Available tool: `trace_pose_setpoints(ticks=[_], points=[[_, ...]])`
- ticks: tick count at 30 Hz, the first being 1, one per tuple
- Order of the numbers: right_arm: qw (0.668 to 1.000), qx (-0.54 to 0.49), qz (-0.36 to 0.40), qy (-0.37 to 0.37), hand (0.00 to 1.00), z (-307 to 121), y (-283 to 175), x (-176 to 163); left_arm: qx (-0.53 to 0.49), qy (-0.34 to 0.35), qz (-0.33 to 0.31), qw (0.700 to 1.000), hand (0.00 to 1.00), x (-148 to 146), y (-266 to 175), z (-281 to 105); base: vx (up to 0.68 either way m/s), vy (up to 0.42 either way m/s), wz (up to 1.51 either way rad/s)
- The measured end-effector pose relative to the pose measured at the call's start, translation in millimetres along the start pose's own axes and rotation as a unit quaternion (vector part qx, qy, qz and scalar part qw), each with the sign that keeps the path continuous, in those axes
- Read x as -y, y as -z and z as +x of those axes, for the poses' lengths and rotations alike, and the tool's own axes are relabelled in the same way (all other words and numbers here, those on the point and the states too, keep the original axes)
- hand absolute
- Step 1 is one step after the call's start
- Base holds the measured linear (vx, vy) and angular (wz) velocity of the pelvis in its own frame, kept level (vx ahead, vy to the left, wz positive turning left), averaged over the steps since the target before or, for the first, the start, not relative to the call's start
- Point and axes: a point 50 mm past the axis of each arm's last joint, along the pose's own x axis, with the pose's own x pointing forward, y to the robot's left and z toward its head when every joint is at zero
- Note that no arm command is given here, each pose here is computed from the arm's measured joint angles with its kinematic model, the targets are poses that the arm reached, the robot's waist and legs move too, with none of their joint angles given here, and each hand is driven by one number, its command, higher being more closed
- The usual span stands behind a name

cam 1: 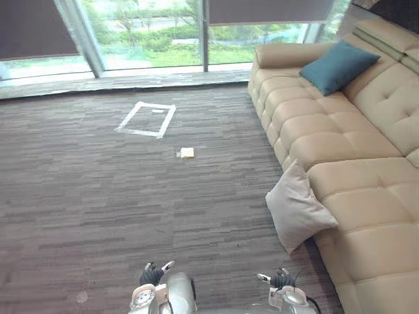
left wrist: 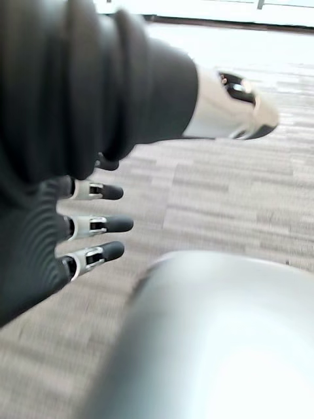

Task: Pick up cushions and gather them together orderly.

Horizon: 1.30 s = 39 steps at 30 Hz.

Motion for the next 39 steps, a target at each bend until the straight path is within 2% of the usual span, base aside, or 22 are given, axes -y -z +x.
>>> trace_pose_setpoints(ticks=[4,9,17,21,28,33,39], points=[[1.0,-0.015,-0.007,-0.021,0.0,-5.3,11.9,-14.5,-0.003,-0.025,0.004,1.0,0.0,-18.3,-1.9,2.7,0.49,0.355,-1.15],[1.0,0.008,-0.014,-0.019,0.0,-3.7,3.6,-11.2,-0.04,-0.034,0.017,0.998,0.0,-22.3,9.5,2.5,0.36,0.219,-0.64],[0.999,0.032,-0.01,-0.014,0.0,-1.4,-10.7,-8.1,-0.051,-0.01,0.057,0.997,0.0,-12.7,14.4,1.5,0.4,-0.003,-0.54],[0.999,0.04,-0.003,0.003,0.0,1.5,-16.8,5.9,-0.047,0.018,0.056,0.997,0.0,6.5,13.5,0.7,0.45,-0.174,-0.08],[1.0,0.017,0.004,0.008,0.0,1.4,-8.5,7.1,-0.022,0.009,0.034,0.999,0.0,3.1,8.0,-0.8,0.3,-0.036,-0.78],[1.0,0.015,-0.015,0.004,0.0,1.0,-6.8,3.5,-0.013,0.004,0.025,1.0,0.0,2.6,6.5,-0.8,0.28,0.237,-1.19],[1.0,-0.015,-0.009,-0.014,0.0,-4.5,11.8,-11.4,-0.022,-0.019,0.042,0.999,0.0,-18.5,7.6,1.2,0.24,0.283,-1.02]])
